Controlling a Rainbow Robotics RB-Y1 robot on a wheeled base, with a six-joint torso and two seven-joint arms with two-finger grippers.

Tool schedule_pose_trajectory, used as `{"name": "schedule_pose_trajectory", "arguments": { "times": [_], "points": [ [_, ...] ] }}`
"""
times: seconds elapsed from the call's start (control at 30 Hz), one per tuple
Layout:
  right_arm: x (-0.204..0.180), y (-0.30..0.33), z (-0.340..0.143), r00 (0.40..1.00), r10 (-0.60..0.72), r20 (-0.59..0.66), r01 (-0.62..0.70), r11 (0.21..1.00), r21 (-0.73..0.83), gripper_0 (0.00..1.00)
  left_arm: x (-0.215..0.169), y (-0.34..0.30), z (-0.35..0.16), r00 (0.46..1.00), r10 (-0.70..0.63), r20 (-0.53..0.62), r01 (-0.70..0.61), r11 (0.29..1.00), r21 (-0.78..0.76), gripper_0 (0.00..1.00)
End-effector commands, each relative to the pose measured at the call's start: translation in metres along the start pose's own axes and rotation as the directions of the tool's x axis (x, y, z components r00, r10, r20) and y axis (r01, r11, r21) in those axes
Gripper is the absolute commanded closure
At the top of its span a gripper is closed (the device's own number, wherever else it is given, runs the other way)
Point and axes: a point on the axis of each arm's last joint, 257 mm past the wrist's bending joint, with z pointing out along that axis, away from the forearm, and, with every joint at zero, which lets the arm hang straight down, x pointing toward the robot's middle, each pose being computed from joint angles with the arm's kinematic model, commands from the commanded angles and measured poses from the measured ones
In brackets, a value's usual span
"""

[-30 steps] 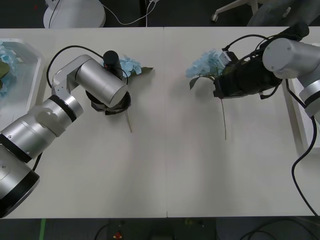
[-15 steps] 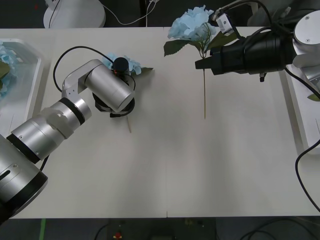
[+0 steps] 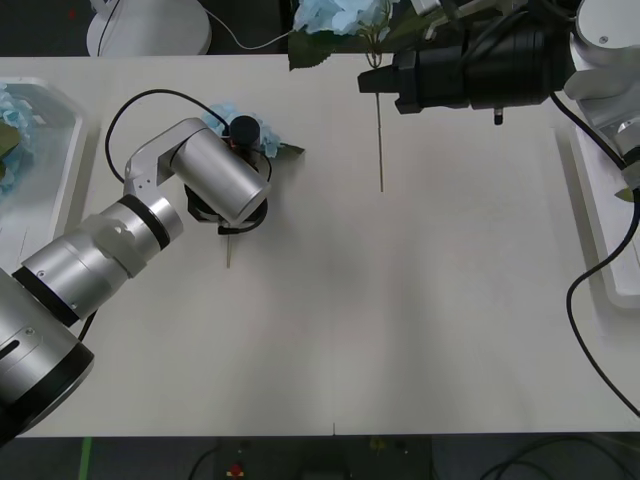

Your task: Put the red flowers into the right box and the blue flowers into the left box

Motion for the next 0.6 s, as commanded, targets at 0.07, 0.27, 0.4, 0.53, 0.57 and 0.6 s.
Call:
{"name": "schedule_pose_trajectory", "arguments": {
  "times": [0.07, 0.27, 0.4, 0.53, 0.57, 0.6],
  "points": [
    [-0.062, 0.056, 0.026, 0.988, -0.099, 0.116, 0.111, 0.989, -0.098, 1.00, -0.049, 0.011, -0.054, 0.994, 0.052, 0.092, -0.049, 0.998, -0.036, 1.00],
    [-0.072, 0.074, 0.044, 0.985, -0.096, 0.145, 0.114, 0.985, -0.126, 1.00, -0.061, 0.047, -0.100, 0.993, 0.069, 0.098, -0.063, 0.996, -0.057, 1.00],
    [-0.073, 0.080, 0.051, 0.984, -0.084, 0.156, 0.106, 0.985, -0.135, 1.00, -0.061, 0.103, -0.130, 0.993, 0.067, 0.098, -0.060, 0.996, -0.073, 1.00],
    [-0.072, 0.084, 0.055, 0.985, -0.073, 0.153, 0.096, 0.985, -0.146, 1.00, -0.054, 0.176, -0.160, 0.991, 0.093, 0.094, -0.083, 0.992, -0.100, 1.00],
    [-0.072, 0.084, 0.055, 0.986, -0.071, 0.154, 0.094, 0.984, -0.148, 1.00, -0.053, 0.189, -0.166, 0.990, 0.109, 0.093, -0.099, 0.990, -0.103, 1.00],
    [-0.072, 0.085, 0.056, 0.986, -0.071, 0.154, 0.094, 0.984, -0.149, 1.00, -0.051, 0.211, -0.172, 0.989, 0.122, 0.089, -0.113, 0.988, -0.106, 1.00]
  ]
}}
